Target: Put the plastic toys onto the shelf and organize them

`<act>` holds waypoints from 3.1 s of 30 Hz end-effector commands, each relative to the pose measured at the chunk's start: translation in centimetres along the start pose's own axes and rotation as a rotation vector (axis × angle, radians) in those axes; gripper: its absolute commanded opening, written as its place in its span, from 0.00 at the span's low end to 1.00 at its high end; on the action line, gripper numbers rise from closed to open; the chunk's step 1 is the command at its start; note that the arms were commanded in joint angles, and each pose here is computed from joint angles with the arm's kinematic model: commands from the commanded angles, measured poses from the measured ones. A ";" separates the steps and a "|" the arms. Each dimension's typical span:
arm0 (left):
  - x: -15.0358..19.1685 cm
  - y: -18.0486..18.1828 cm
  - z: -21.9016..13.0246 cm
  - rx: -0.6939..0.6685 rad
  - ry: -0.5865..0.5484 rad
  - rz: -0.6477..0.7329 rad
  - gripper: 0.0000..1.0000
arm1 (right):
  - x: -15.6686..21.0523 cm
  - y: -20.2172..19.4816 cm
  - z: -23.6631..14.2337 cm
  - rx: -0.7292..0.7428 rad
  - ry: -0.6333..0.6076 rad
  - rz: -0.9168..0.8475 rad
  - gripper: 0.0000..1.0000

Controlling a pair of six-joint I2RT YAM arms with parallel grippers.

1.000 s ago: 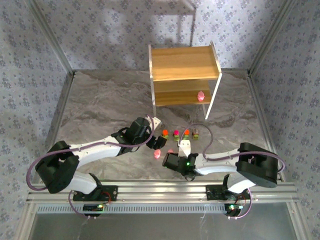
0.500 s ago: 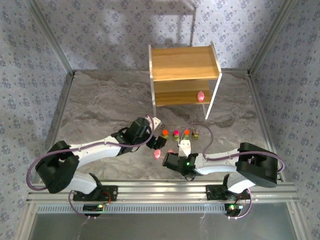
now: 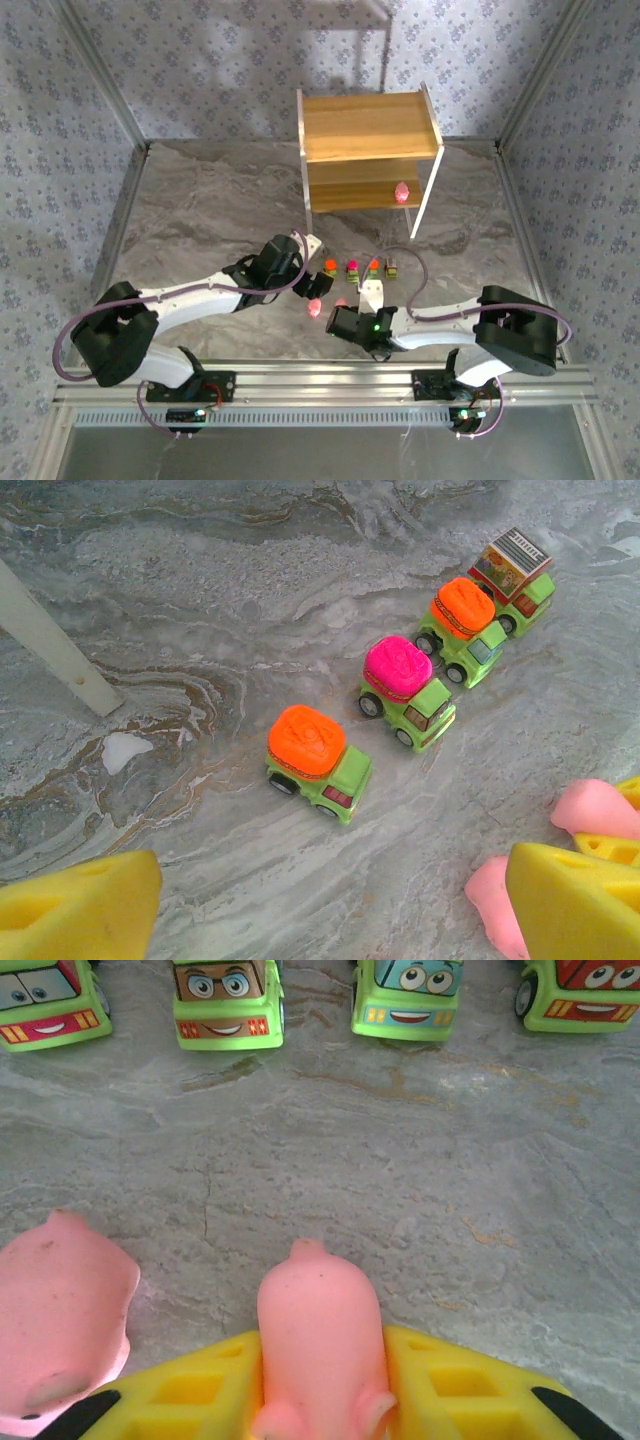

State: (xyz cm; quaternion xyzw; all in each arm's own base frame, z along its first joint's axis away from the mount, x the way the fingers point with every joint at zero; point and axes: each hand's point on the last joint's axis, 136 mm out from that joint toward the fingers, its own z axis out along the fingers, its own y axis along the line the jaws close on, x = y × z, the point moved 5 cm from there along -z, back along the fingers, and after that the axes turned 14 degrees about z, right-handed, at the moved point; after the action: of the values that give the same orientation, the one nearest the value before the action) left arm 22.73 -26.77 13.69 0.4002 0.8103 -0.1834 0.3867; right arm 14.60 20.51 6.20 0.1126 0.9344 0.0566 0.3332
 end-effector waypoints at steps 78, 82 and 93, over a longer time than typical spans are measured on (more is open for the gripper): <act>-1.9 -2.0 -2.1 0.036 -0.157 0.060 0.89 | -19.7 1.3 -4.3 -0.056 -0.240 0.153 0.32; -1.9 -2.0 -1.9 0.042 -0.154 0.059 0.89 | -21.5 1.7 -4.4 -0.060 -0.252 0.158 0.32; -2.0 -2.0 -2.0 0.041 -0.154 0.063 0.89 | -25.1 2.2 -4.6 -0.058 -0.285 0.160 0.32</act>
State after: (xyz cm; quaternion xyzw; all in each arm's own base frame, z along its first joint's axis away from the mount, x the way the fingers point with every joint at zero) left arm 20.87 -27.31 15.75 0.4208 0.7695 -0.2082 0.4330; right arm 30.20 16.34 24.31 0.1938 0.8648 0.0961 0.4531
